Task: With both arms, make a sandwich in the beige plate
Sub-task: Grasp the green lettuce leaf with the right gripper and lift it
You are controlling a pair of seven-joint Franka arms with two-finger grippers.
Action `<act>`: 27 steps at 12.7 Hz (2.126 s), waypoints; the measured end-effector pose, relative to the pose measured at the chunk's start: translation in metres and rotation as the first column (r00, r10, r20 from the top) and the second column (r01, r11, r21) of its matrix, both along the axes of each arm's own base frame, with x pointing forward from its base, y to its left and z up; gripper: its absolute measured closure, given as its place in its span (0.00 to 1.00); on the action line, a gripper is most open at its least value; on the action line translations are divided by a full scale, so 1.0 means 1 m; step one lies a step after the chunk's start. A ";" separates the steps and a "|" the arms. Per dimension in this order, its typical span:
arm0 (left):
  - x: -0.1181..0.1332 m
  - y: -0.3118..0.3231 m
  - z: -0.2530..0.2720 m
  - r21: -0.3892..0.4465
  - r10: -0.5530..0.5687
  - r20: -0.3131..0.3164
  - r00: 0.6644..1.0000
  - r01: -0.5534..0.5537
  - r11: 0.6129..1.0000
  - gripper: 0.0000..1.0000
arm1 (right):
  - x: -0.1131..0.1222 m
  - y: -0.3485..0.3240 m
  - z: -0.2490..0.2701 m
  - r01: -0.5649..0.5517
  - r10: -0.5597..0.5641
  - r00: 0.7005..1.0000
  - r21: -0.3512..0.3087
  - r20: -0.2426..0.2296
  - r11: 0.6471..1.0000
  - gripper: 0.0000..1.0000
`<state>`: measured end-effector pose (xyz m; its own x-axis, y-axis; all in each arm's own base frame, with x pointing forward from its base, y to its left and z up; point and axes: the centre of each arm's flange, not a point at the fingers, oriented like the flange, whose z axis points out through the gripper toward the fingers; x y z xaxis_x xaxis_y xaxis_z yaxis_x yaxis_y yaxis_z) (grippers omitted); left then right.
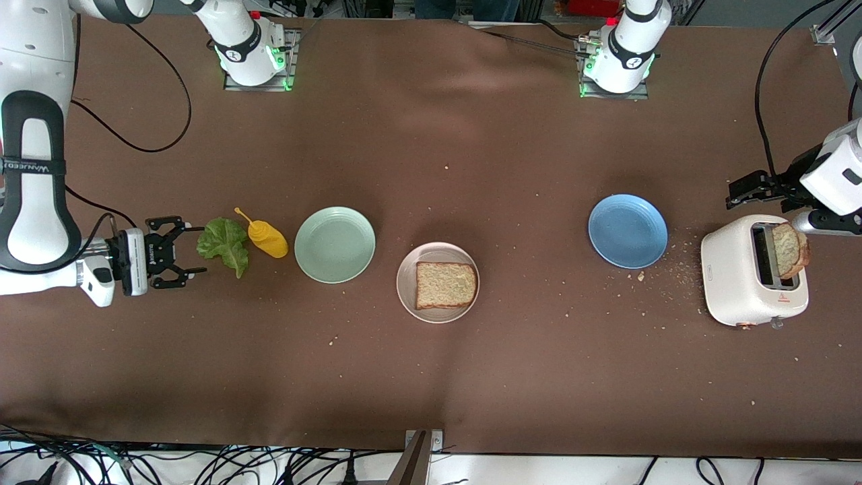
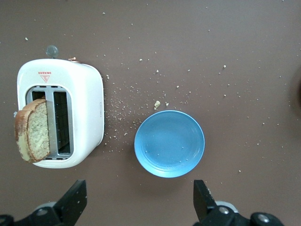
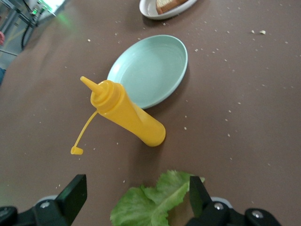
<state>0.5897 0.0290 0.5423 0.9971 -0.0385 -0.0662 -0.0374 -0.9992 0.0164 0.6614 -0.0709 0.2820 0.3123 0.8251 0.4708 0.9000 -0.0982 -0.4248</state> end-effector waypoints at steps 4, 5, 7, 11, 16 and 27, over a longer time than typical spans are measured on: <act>0.000 0.000 0.000 0.000 -0.001 0.000 1.000 0.001 1.000 0.00 | 0.013 0.022 0.014 0.151 -0.160 0.987 -0.339 0.002 0.929 0.04; 0.000 -0.001 0.000 0.000 -0.001 0.000 1.000 0.001 1.000 0.00 | 0.009 0.021 0.002 0.192 -0.213 0.977 -0.387 -0.011 0.902 0.04; 0.000 -0.001 0.000 0.000 -0.001 0.000 1.000 0.001 1.000 0.00 | 0.000 0.014 -0.025 0.251 -0.289 0.957 -0.454 -0.014 0.855 0.05; 0.000 -0.001 0.000 0.000 -0.001 0.000 1.000 0.001 1.000 0.00 | -0.022 0.012 -0.073 0.304 -0.347 0.938 -0.493 0.005 0.815 0.10; 0.000 -0.001 0.000 0.000 -0.001 0.000 1.000 0.001 1.000 0.00 | -0.039 0.032 -0.102 0.300 -0.341 0.940 -0.501 0.010 0.812 0.14; 0.000 -0.001 -0.001 0.000 -0.002 -0.001 1.000 0.002 1.000 0.00 | -0.031 0.033 -0.073 0.291 -0.328 0.944 -0.490 0.010 0.822 0.96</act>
